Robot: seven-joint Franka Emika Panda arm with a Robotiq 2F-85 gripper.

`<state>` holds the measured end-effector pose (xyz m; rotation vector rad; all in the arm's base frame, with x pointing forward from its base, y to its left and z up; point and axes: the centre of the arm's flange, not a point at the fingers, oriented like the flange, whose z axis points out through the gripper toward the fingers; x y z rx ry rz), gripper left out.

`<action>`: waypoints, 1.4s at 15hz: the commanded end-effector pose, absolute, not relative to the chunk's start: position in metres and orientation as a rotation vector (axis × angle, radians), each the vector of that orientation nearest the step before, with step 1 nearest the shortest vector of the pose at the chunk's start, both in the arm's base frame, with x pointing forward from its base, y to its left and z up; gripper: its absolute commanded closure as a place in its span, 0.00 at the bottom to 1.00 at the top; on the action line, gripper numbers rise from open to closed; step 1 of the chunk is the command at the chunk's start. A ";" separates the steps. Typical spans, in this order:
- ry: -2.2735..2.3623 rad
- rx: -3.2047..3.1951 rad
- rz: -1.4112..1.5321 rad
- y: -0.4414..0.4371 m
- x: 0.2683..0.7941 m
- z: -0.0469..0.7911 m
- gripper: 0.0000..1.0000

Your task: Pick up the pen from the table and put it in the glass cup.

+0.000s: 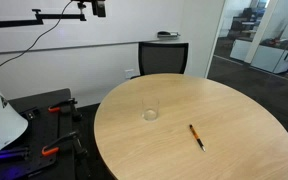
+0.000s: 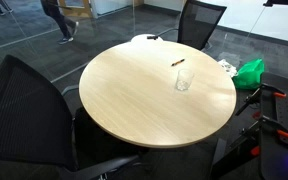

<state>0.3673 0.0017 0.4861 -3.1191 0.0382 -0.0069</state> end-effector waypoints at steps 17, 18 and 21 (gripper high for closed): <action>0.265 -3.097 -0.053 -0.012 0.408 0.476 0.00; 0.267 -3.102 -0.049 -0.013 0.409 0.475 0.00; 0.269 -3.101 -0.034 -0.024 0.411 0.472 0.00</action>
